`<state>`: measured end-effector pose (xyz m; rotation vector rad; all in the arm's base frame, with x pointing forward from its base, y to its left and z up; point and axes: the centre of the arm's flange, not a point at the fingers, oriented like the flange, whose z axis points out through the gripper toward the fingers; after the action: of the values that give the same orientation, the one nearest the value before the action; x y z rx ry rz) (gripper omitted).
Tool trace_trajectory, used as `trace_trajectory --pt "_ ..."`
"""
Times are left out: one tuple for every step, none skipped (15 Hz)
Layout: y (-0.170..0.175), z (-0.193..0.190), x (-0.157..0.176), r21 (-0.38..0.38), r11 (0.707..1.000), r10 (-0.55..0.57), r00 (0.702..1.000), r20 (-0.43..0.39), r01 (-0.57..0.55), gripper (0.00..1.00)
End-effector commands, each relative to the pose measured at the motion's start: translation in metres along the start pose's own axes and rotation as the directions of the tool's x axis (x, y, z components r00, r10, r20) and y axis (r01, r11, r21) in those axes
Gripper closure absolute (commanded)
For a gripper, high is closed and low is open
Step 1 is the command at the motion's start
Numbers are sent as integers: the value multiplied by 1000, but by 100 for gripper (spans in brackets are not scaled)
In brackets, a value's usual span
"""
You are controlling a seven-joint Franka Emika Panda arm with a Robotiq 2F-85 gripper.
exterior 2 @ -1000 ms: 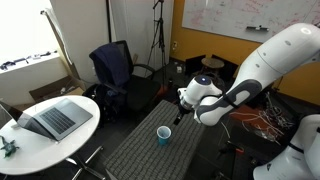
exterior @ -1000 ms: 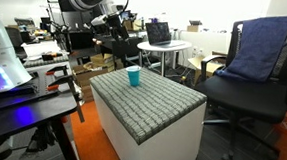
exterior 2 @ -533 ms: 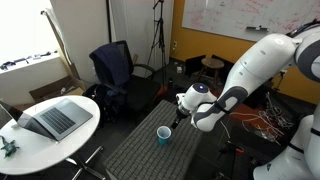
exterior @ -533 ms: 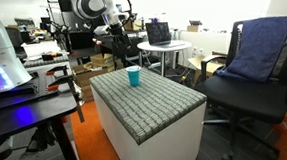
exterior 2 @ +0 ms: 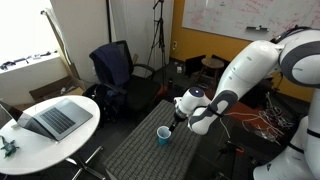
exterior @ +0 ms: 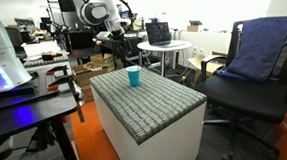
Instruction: Remove the marker from the cup and put it on the table
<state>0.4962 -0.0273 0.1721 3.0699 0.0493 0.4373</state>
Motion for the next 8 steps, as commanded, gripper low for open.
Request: trace_trajectory --pt "1 12 9 10 1000 11 1000 -24 -11 0" --pt "1 14 10 12 1000 7 999 -31 -7 0" --pt "0 17 12 19 1000 0 999 -38 1 0" --pt "0 20 13 24 1000 -8 999 -47 9 0" --pt "-2 22 14 24 1000 -14 998 -59 15 0" --pt "-3 25 14 26 1000 -17 998 -64 18 0" --pt "-3 29 15 27 999 -17 998 -62 19 0" --pt "-3 32 15 27 999 -17 998 -62 18 0"
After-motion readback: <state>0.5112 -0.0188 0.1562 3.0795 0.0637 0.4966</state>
